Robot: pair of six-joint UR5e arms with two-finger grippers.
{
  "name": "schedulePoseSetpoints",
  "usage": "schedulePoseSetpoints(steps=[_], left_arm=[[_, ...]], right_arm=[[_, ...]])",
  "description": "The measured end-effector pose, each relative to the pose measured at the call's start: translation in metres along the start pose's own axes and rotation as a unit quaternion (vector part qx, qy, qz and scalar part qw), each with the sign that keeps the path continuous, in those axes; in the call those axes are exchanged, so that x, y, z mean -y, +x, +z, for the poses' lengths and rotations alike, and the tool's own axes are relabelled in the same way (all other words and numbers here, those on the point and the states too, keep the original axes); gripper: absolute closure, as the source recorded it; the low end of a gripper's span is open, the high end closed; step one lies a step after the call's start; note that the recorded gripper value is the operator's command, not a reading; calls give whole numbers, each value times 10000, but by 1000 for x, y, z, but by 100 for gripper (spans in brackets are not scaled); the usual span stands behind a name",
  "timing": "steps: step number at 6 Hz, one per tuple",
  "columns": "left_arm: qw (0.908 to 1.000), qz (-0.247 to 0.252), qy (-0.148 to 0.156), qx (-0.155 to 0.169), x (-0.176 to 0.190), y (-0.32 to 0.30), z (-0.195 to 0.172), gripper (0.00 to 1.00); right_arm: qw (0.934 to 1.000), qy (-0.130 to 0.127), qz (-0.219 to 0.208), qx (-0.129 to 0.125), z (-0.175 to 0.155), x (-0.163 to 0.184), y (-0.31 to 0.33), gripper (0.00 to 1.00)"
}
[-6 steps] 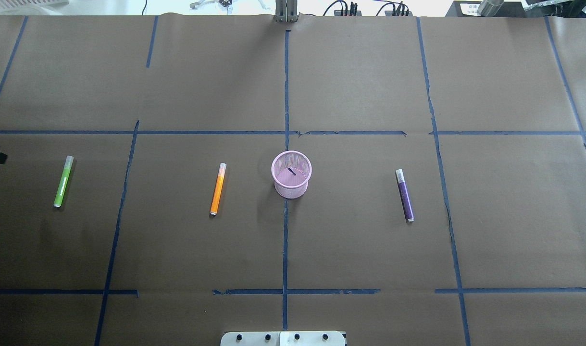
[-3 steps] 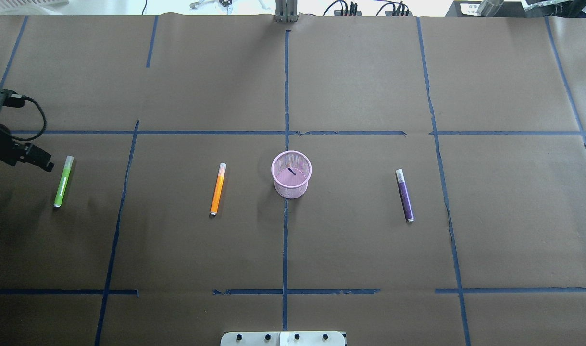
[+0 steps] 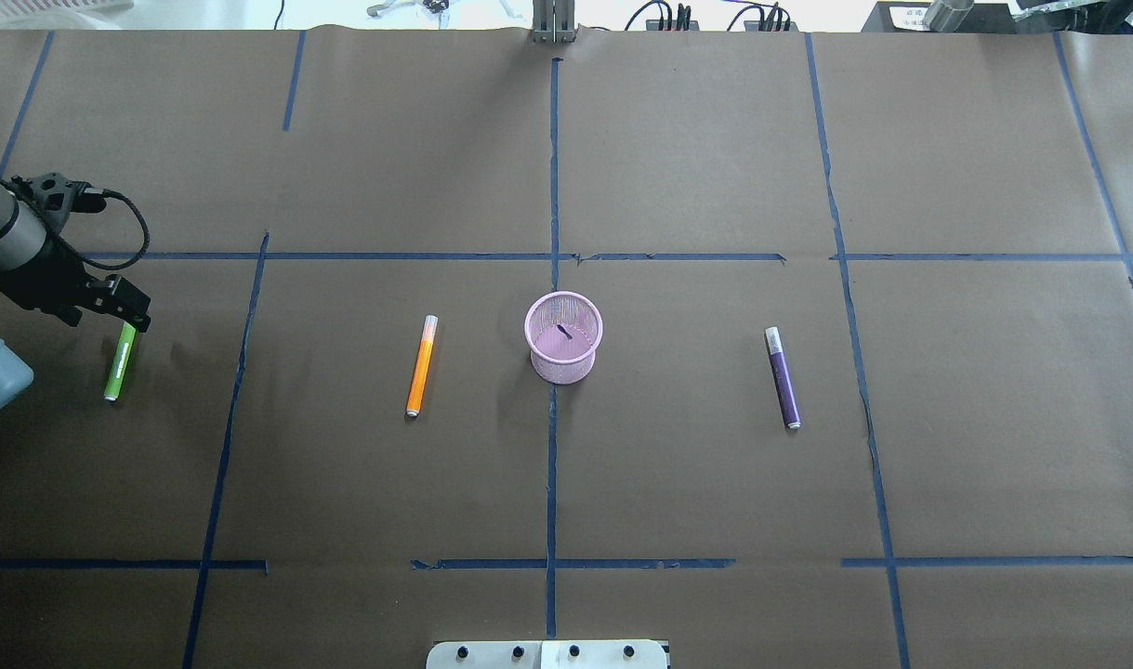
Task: Collect pens into pen holder
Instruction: 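Lower the left gripper onto the green marker and grasp it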
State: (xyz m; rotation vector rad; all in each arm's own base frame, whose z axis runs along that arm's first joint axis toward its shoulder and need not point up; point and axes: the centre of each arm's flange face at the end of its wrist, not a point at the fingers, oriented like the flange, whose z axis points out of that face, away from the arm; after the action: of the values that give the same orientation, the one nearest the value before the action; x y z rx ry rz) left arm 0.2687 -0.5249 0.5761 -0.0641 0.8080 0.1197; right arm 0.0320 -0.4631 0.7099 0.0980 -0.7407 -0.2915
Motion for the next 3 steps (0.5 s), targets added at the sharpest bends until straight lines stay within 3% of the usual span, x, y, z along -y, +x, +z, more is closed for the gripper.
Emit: schedulePoseSetpoints(steps=[3], left_arm=[[9999, -35, -100, -2, 13, 5, 8, 86]], right_arm=[[10000, -16, 14, 9, 1, 0, -1, 0]])
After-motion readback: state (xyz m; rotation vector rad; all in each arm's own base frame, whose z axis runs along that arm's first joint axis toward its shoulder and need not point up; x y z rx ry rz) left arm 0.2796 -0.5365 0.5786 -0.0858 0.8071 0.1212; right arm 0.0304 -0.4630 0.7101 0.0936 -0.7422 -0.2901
